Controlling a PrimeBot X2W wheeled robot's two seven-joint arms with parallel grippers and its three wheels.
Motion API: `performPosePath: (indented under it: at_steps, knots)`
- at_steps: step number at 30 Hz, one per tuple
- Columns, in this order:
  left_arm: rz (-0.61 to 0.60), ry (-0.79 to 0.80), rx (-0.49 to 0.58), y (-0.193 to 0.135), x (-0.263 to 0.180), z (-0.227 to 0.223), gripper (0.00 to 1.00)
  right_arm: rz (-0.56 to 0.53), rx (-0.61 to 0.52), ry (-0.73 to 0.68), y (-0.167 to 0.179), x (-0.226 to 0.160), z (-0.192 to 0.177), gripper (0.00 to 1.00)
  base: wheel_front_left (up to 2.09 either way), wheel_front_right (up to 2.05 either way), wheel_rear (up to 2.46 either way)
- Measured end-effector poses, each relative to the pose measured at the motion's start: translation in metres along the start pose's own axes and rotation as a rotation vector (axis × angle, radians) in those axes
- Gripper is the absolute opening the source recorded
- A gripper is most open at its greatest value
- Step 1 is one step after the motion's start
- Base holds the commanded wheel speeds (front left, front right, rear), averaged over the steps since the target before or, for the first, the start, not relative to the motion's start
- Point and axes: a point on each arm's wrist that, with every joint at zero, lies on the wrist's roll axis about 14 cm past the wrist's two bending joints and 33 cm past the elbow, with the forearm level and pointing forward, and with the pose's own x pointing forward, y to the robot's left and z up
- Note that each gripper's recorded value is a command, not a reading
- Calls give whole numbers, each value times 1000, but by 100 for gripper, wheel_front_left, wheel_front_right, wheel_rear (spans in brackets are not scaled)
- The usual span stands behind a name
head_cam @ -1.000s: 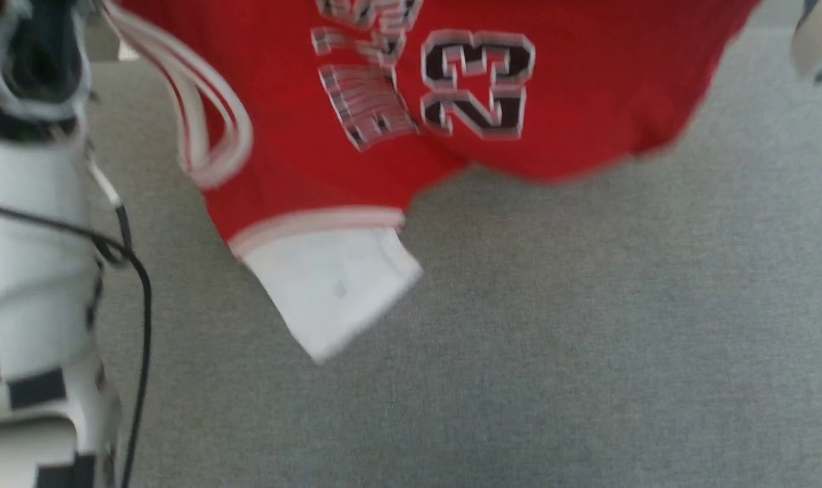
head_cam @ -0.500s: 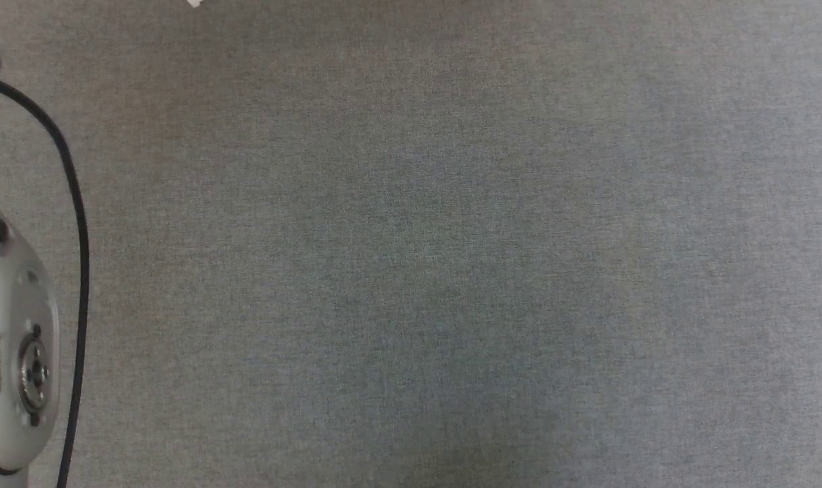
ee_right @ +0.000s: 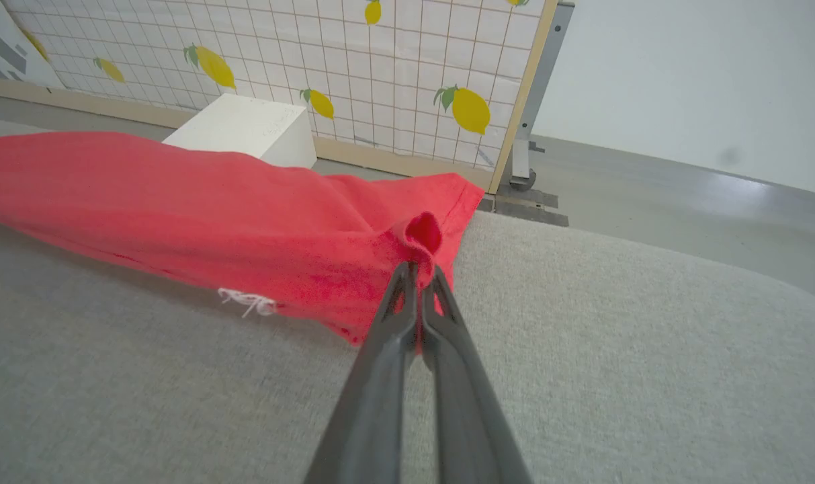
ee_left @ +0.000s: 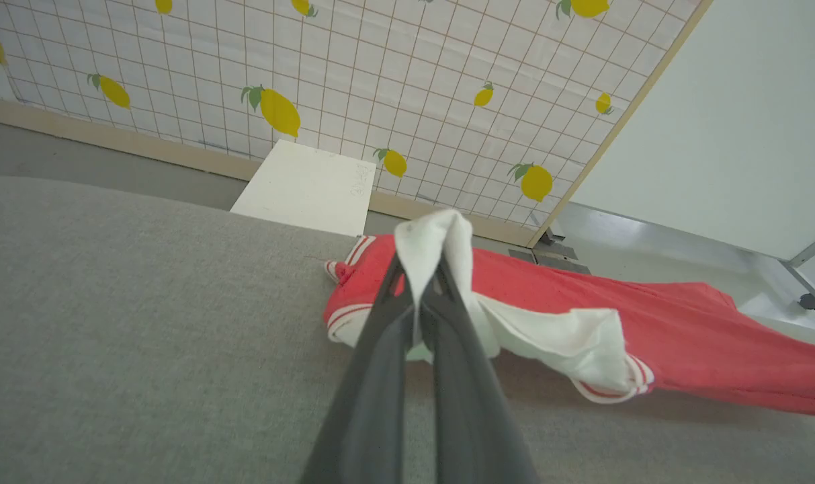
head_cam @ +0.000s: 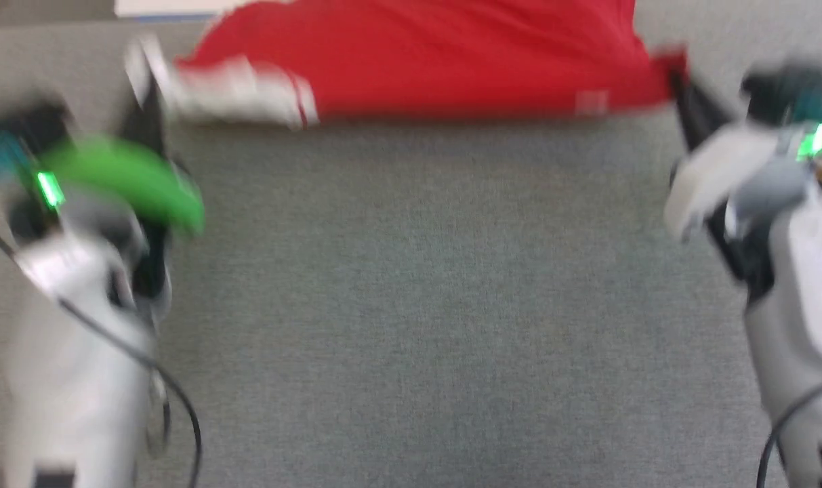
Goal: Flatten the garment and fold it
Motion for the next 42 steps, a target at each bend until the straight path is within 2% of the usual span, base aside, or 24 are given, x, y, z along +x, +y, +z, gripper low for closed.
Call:
performPosePath:
  at_steps: [6,12,18,27,31,35,38,42]
  knots:
    - [78,237,-36,14,-93,-63,0,-8,48,106,7,-58,-42,0,0,0,0]
    - [159,391,-98,20,-171,-99,0,-31,153,138,14,-107,-63,0,0,0,0]
    - [169,539,-153,11,-226,-126,0,-60,184,187,19,-142,-84,0,0,0,0]
    - [205,652,-173,8,-282,-140,0,-79,202,368,29,-197,-127,0,0,0,0]
    - [177,532,-171,-2,-276,-123,0,-90,206,314,28,-206,-120,0,0,0,0]
    - [155,344,-73,-1,-258,-95,0,-91,183,160,29,-203,-99,0,0,0,0]
    - [132,220,-73,-12,-239,-77,0,-88,184,97,32,-203,-94,0,0,0,0]
    - [98,81,13,-19,-213,-52,0,-72,187,76,39,-200,-95,0,0,0,0]
